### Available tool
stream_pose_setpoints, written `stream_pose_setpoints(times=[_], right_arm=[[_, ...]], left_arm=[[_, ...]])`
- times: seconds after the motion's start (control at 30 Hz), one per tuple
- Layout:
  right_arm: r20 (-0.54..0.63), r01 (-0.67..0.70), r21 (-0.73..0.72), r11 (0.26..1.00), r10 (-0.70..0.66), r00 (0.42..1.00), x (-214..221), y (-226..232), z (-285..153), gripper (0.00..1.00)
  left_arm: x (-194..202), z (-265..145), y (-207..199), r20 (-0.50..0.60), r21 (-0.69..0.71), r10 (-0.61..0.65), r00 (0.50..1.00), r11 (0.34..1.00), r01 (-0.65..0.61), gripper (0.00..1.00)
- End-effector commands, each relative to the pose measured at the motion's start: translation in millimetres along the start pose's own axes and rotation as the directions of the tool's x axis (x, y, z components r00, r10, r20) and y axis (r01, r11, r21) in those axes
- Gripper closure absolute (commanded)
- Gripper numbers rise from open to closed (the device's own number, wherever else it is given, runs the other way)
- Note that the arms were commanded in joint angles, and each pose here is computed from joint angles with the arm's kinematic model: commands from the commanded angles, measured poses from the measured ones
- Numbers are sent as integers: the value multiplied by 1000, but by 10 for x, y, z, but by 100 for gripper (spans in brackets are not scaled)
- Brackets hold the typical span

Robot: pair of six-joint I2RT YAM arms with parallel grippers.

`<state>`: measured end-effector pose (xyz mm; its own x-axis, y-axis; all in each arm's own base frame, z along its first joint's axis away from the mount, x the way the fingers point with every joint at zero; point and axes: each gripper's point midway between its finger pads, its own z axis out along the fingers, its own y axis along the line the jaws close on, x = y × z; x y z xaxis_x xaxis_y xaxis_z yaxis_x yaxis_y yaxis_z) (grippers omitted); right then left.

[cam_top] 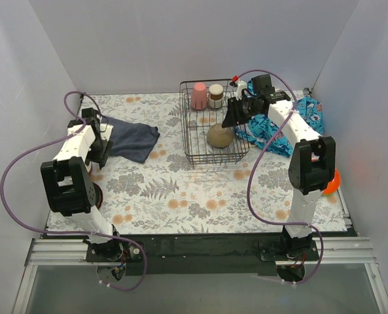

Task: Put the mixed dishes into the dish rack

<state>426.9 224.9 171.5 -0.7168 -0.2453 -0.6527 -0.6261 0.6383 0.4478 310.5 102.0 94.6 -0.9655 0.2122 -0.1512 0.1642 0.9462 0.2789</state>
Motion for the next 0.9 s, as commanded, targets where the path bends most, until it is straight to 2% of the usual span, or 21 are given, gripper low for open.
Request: stream_pose_setpoints(times=[0.0,0.2,0.3,0.37,0.5,0.6,0.63,0.7,0.73,0.87], right_arm=[[27,40,-33,999,-39,999,-83,93,76,59],[22,89,-58,994,-88,996,-125,197,235,67],[-9,84,-54,995,-85,996,-108,206,376,80],[-17,95,-64,993,-96,995,-100,244,428,83],[-56,98,-88,991,-103,993,22,309,608,94],[-83,95,-73,993,-101,991,99,289,715,99],[-91,98,-62,993,-103,990,124,263,741,99],[-107,119,9,993,-118,987,142,136,772,99],[-109,127,25,992,-124,986,136,107,766,99],[-126,187,160,969,-168,978,86,-132,695,99]], left_arm=[[-59,35,182,16,-48,-2,1000,999,3,50],[101,222,236,-43,-45,-7,999,999,6,57],[119,284,265,-54,-56,-16,998,998,13,59],[133,309,279,-57,-61,-19,998,998,15,60],[180,356,235,-72,-46,-22,997,999,18,73],[211,366,190,-78,-28,-31,996,999,28,80],[222,370,171,-83,-22,-30,996,999,29,85],[235,374,147,-89,-8,-34,995,999,33,89],[227,365,135,-89,-1,-35,995,999,35,95],[136,313,141,-66,15,-55,996,998,56,100]])
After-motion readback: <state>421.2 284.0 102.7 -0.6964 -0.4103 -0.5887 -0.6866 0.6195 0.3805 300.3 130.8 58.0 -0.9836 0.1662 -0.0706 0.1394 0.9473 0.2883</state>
